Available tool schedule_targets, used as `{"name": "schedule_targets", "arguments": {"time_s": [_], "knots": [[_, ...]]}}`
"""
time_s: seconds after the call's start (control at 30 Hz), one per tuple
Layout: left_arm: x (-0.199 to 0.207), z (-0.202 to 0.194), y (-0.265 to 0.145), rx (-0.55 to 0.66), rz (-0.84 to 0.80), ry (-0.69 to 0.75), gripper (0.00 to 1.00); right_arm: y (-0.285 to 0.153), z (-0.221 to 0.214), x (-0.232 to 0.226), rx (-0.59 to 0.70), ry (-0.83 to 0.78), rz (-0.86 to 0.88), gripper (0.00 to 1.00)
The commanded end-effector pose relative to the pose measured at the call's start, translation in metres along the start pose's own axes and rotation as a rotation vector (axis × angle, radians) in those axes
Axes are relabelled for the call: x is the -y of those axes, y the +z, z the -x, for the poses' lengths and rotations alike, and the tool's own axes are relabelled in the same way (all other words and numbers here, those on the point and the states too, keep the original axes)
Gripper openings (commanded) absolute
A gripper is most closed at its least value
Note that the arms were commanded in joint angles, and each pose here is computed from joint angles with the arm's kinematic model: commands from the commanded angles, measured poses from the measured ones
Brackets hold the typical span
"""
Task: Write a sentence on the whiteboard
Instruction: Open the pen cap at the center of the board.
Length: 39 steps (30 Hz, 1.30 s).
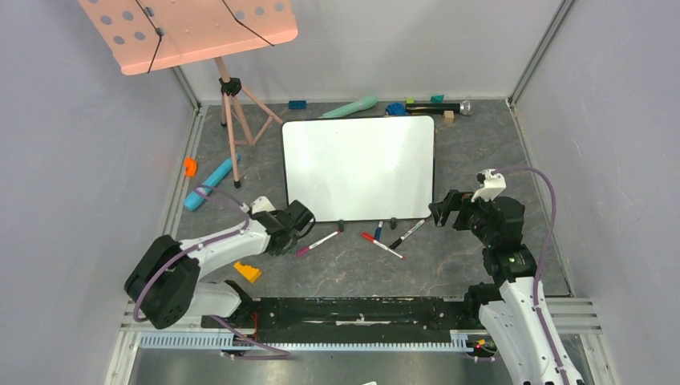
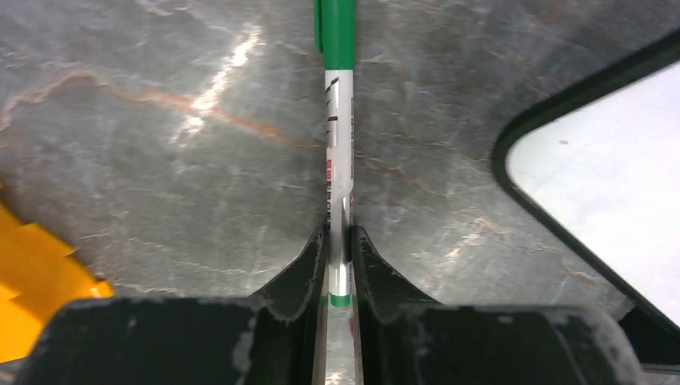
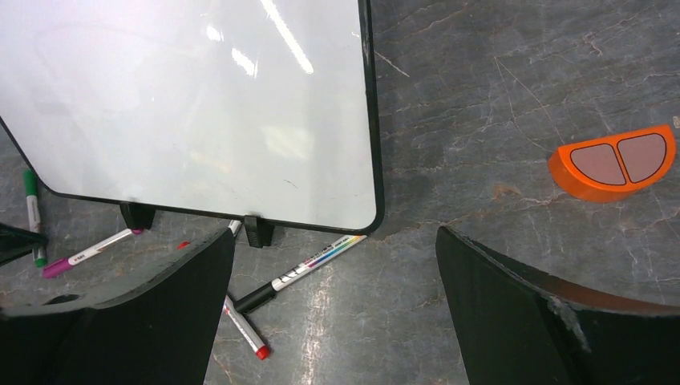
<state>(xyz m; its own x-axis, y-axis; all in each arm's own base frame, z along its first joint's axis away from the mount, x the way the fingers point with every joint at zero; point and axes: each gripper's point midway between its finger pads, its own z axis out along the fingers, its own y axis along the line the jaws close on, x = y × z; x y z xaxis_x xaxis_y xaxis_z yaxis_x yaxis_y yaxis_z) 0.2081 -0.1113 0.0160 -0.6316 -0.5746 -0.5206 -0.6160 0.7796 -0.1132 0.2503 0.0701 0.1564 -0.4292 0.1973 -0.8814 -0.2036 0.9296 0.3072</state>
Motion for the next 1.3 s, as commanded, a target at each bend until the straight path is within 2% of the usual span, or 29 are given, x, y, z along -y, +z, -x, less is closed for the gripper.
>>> {"name": "schedule_targets", "arguments": {"time_s": [0.0,0.17,0.33,0.43,0.5,0.57,0.63,0.7,0.83,1.0,1.13,1.27], "knots": [[-0.020,0.016,-0.005,0.076,0.030,-0.140,0.02,-0.004,0.023,-0.010,0.060,-0.024,0.032,0.98],[-0.016,0.034,-0.021,0.125,-0.041,-0.129,0.02,-0.004,0.023,-0.013,0.056,-0.024,0.045,0.98],[0.002,0.059,-0.053,0.180,-0.184,0.002,0.02,-0.003,0.025,-0.030,0.030,-0.026,0.137,0.98],[0.027,0.067,-0.081,0.213,-0.405,0.165,0.02,-0.002,0.027,-0.042,0.008,-0.012,0.204,0.94],[0.052,0.061,-0.111,0.211,-0.652,0.269,0.02,-0.003,0.033,-0.053,0.008,-0.010,0.252,0.93],[0.072,0.055,-0.150,0.236,-0.921,0.308,0.02,-0.004,0.040,-0.062,0.022,-0.008,0.289,0.93],[0.081,0.051,-0.182,0.263,-1.126,0.308,0.02,-0.005,0.047,-0.071,0.043,-0.003,0.325,0.93],[0.085,0.049,-0.203,0.267,-1.252,0.285,0.02,-0.006,0.053,-0.084,0.059,0.008,0.380,0.93],[0.101,0.029,-0.232,0.188,-1.465,0.297,0.02,-0.009,0.060,-0.125,0.086,0.053,0.530,0.91],[0.121,0.010,-0.256,0.074,-1.661,0.292,0.02,-0.015,0.070,-0.178,0.129,0.054,0.650,0.89],[0.130,0.009,-0.279,0.065,-1.797,0.268,0.02,-0.016,0.065,-0.212,0.119,0.055,0.718,0.87],[0.134,0.006,-0.293,0.055,-1.862,0.293,0.02,-0.016,0.061,-0.231,0.122,0.102,0.763,0.79]]}}
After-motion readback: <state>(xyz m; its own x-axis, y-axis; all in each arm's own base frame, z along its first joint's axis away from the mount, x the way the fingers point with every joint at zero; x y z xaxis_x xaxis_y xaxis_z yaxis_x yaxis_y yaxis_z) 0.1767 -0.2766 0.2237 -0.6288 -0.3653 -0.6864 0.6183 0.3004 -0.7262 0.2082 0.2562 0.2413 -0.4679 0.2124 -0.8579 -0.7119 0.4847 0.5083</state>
